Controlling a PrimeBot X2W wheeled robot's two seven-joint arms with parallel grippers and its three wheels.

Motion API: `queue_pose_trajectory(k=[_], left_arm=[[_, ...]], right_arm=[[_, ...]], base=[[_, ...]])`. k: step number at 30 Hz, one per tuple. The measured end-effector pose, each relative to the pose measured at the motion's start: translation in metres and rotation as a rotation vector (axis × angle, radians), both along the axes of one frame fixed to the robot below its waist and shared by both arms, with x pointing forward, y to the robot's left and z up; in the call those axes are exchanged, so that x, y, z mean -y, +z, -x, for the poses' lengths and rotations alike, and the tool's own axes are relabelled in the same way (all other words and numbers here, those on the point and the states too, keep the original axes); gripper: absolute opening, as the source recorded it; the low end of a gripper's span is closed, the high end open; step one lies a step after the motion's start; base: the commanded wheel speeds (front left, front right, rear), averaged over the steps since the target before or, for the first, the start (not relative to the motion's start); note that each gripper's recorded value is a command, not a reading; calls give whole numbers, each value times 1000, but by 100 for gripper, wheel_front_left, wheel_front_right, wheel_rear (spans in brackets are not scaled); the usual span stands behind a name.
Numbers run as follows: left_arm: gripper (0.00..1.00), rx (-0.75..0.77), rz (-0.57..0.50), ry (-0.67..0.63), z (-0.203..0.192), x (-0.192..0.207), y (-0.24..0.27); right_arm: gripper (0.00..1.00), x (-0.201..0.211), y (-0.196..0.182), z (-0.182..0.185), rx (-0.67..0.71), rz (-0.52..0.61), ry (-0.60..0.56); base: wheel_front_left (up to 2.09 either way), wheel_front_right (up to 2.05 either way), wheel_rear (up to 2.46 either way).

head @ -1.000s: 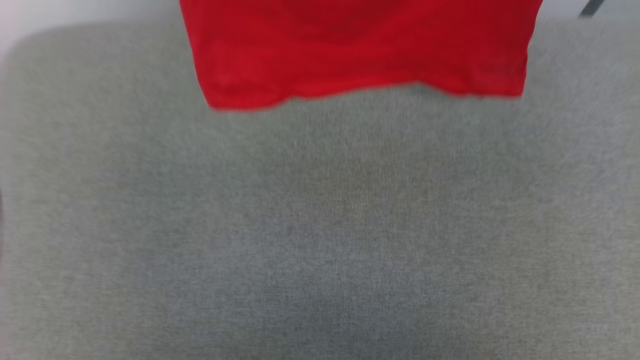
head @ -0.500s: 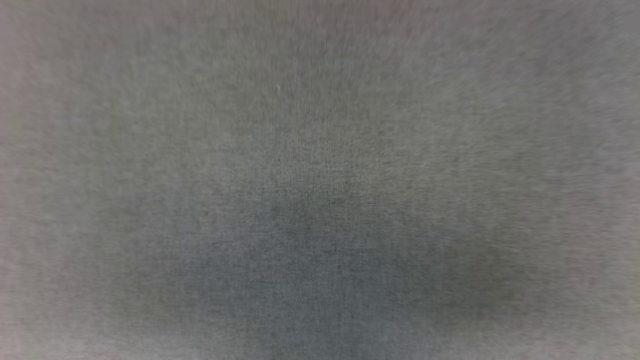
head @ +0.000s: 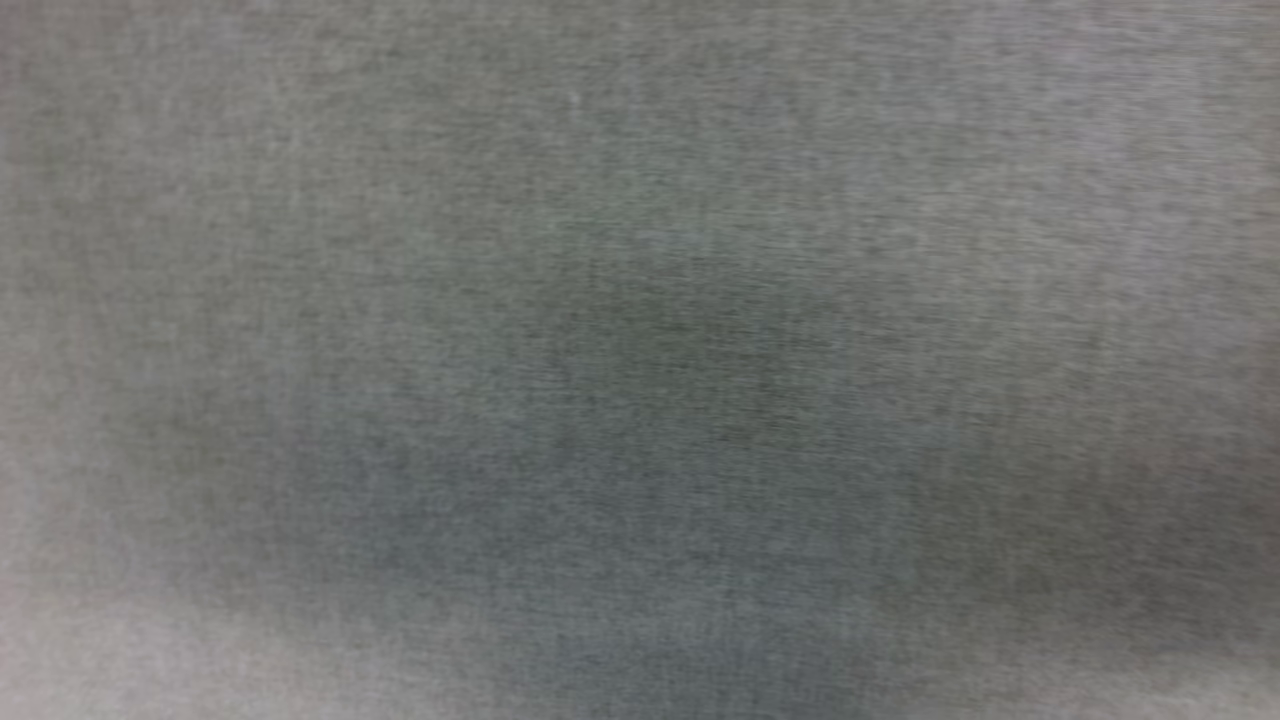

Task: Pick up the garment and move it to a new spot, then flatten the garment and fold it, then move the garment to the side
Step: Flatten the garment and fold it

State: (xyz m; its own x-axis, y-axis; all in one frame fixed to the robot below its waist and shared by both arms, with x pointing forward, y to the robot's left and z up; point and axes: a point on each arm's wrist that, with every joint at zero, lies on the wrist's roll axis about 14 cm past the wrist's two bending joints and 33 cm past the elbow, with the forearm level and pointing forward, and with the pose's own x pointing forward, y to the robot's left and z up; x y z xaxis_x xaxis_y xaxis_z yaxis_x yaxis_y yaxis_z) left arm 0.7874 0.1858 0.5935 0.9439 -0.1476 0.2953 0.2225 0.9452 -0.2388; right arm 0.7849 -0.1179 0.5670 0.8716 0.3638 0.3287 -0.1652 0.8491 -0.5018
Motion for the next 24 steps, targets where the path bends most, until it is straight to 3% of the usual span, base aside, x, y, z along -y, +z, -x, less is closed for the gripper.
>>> queue_pose_trajectory(k=[4,12,24], left_arm=[[0,-76,-21,3,7,-7,-34],[0,-176,-49,-52,42,-3,-50],[0,-380,-120,-106,159,-28,-83]], right_arm=[[0,-11,-33,-1,-76,-31,32],[0,-15,-34,25,-135,-73,99],[0,10,-56,136,-327,-105,175]], base=[[0,0,0],[0,0,0],[0,0,0]])
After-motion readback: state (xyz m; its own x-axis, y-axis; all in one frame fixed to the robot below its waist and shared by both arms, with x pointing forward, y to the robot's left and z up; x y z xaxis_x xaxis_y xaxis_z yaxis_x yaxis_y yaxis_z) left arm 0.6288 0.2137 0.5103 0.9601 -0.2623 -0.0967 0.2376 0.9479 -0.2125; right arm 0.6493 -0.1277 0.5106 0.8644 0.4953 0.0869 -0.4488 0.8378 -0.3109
